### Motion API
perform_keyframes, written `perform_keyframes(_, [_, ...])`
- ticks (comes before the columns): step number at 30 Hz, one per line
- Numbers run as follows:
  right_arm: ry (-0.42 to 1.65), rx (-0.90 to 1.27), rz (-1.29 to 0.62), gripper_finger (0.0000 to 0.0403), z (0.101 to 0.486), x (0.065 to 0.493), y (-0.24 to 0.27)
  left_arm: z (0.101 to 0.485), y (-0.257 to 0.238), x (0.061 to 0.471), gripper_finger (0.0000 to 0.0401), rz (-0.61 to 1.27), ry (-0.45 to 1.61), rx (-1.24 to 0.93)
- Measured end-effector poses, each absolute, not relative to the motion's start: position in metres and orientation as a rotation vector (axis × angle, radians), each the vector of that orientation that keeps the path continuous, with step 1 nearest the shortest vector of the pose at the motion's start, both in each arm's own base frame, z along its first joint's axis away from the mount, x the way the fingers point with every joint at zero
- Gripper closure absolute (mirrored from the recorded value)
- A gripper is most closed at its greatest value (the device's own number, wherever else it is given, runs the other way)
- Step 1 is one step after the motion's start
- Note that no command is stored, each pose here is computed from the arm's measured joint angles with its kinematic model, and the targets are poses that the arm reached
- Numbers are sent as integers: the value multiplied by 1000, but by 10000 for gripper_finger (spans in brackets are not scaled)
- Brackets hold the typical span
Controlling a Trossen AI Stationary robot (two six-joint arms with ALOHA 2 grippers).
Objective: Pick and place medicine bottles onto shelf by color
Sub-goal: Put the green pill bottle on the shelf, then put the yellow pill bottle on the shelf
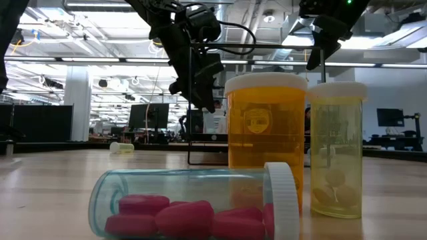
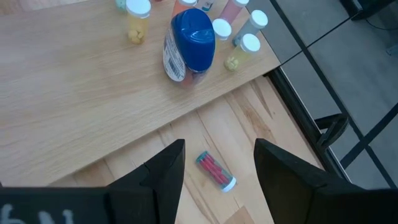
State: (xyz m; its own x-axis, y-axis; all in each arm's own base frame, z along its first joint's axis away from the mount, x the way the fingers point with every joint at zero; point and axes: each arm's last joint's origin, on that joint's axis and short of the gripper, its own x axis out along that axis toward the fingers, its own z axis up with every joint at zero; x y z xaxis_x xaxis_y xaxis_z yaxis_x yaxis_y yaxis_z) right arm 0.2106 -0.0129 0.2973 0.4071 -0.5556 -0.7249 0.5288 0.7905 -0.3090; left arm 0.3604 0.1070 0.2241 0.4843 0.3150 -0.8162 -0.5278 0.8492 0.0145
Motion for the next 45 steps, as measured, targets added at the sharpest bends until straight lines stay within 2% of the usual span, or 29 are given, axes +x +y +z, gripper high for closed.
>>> perform_keyframes(21, [927,-32,-684,189,297,211,-13,219,108,359,277,518,913,-266])
perform_keyframes(31, [926,-32,-684,189,297,211,-13,219,108,360,250,498,910,-284])
perform_keyframes(39, [926,-32,-684,189,297,211,-13,220,108,361,247,519,889,-287])
perform_keyframes(45, [926,-32,-684,189,297,211,-13,234,107,358,247,496,857,-273])
